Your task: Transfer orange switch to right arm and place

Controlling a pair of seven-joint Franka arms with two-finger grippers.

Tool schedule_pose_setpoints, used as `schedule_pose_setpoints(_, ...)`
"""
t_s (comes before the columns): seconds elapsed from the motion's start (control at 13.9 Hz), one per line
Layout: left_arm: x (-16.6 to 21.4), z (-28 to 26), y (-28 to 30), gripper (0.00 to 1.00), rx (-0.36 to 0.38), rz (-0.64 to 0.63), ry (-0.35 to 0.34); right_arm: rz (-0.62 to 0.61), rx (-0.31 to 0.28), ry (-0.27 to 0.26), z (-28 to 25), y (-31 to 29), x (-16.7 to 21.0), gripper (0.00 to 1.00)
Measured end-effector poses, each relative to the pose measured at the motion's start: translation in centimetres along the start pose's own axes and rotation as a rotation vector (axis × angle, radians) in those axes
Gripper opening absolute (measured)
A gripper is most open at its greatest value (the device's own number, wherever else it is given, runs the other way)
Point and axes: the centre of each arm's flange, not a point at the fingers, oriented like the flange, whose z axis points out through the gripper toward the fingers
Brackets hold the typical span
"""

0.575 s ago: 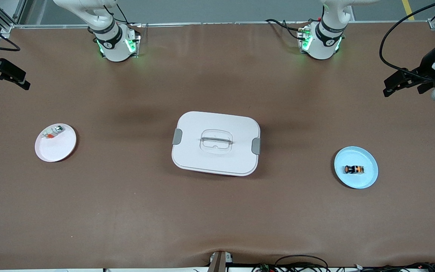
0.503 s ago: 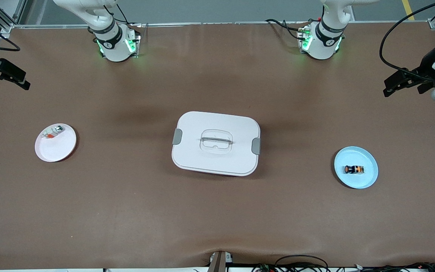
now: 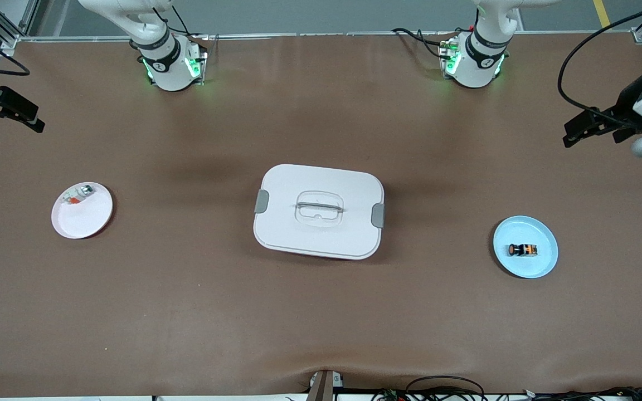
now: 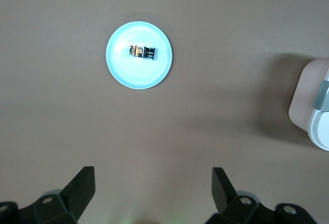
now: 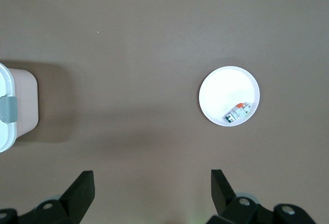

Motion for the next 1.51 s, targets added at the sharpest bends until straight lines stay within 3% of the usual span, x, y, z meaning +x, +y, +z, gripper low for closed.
schedule_pose_setpoints(0.29,4.1,6.5,-0.8,1.0,0.056,-0.004,-0.04,0.0,0.0,-0.001,0.0,0.0,0.0,1.0)
schedule_pose_setpoints(0.86,8.4,21.3,-3.6,1.0,0.034,-0.024,0.087,0.002,0.0,-0.001,0.1,0.1,0.0,1.0)
schedule_pose_setpoints(1.51,10.9,33.3,-5.9,1.0,0.007,0.03,0.132,0.002,0.0,-0.001,0.1,0.1,0.0,1.0)
